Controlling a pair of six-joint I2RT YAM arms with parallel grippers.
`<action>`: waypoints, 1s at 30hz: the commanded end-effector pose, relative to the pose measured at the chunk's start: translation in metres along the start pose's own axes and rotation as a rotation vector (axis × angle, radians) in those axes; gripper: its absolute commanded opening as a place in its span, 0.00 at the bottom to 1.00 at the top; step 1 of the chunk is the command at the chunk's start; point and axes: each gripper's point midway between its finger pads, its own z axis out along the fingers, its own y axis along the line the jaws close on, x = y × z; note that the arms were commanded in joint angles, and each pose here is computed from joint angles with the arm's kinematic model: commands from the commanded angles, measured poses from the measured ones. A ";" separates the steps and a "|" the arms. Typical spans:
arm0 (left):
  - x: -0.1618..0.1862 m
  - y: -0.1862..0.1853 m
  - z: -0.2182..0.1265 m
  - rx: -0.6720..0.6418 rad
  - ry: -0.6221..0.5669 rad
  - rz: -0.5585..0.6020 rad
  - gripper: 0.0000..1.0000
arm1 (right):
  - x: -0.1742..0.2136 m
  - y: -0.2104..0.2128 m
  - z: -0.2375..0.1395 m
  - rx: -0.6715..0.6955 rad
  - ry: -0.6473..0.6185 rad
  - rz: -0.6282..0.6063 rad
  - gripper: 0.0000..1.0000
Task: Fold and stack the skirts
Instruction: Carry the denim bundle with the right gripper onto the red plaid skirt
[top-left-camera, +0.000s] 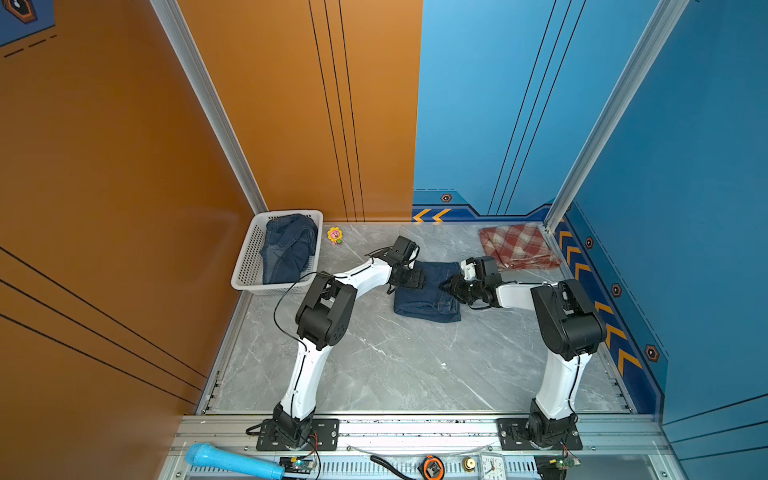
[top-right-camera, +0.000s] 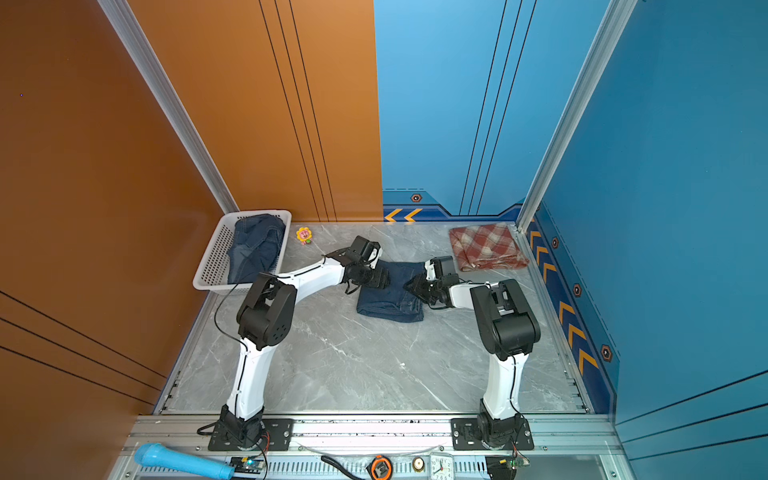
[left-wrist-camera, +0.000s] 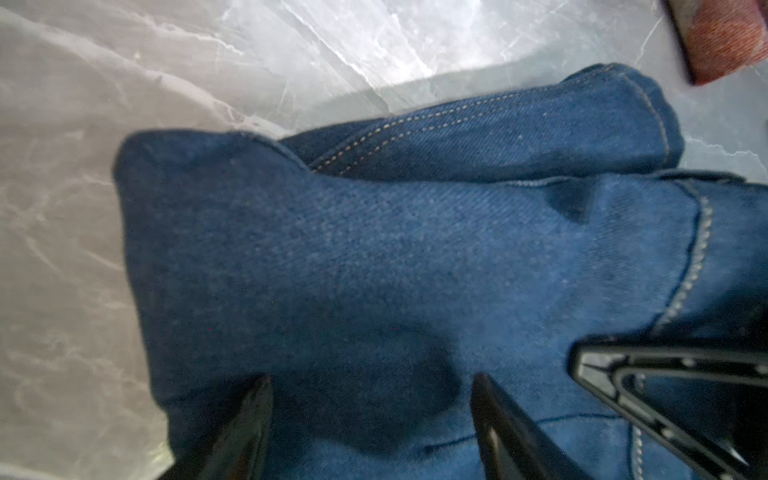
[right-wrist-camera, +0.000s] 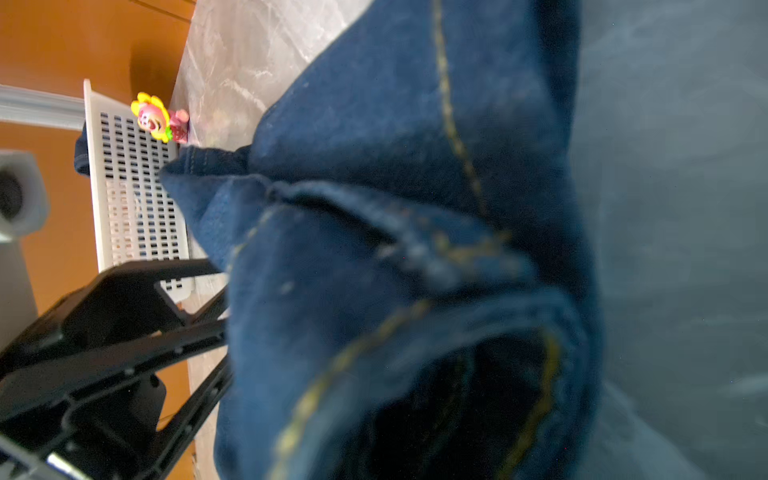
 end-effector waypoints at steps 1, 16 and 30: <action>0.043 0.010 0.027 -0.022 0.140 -0.020 0.76 | 0.021 0.003 0.013 0.007 0.088 0.030 0.26; -0.039 -0.034 -0.110 0.062 -0.252 0.010 0.89 | -0.084 0.093 -0.100 -0.108 -0.262 0.050 0.00; -0.002 -0.065 -0.112 0.129 -0.267 0.051 1.00 | -0.226 0.093 -0.271 -0.097 -0.806 0.228 0.00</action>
